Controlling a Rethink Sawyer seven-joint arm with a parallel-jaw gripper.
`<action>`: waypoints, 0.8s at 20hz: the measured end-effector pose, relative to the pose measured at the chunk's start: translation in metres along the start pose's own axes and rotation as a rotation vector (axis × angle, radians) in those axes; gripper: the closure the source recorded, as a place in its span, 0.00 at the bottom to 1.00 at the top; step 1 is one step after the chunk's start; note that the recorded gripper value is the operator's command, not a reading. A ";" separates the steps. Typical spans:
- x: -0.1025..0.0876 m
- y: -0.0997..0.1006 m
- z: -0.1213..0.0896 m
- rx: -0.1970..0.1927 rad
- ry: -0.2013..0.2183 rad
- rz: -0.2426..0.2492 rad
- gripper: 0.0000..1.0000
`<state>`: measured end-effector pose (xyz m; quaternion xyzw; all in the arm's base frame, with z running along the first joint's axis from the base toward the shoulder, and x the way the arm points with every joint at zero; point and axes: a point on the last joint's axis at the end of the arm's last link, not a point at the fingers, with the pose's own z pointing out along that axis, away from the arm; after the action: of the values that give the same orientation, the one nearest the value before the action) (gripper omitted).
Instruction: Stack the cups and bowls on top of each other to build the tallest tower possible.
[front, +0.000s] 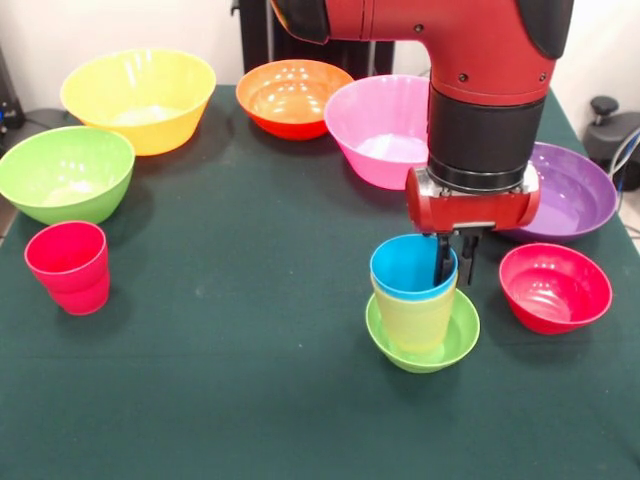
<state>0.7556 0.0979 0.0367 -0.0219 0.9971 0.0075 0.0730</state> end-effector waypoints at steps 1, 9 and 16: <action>0.003 0.001 0.001 0.000 0.005 -0.001 1.00; 0.034 0.006 0.014 0.006 0.049 -0.011 1.00; 0.047 0.009 0.021 0.001 0.014 -0.008 1.00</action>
<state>0.7118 0.1051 0.0095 -0.0260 0.9975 0.0064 0.0660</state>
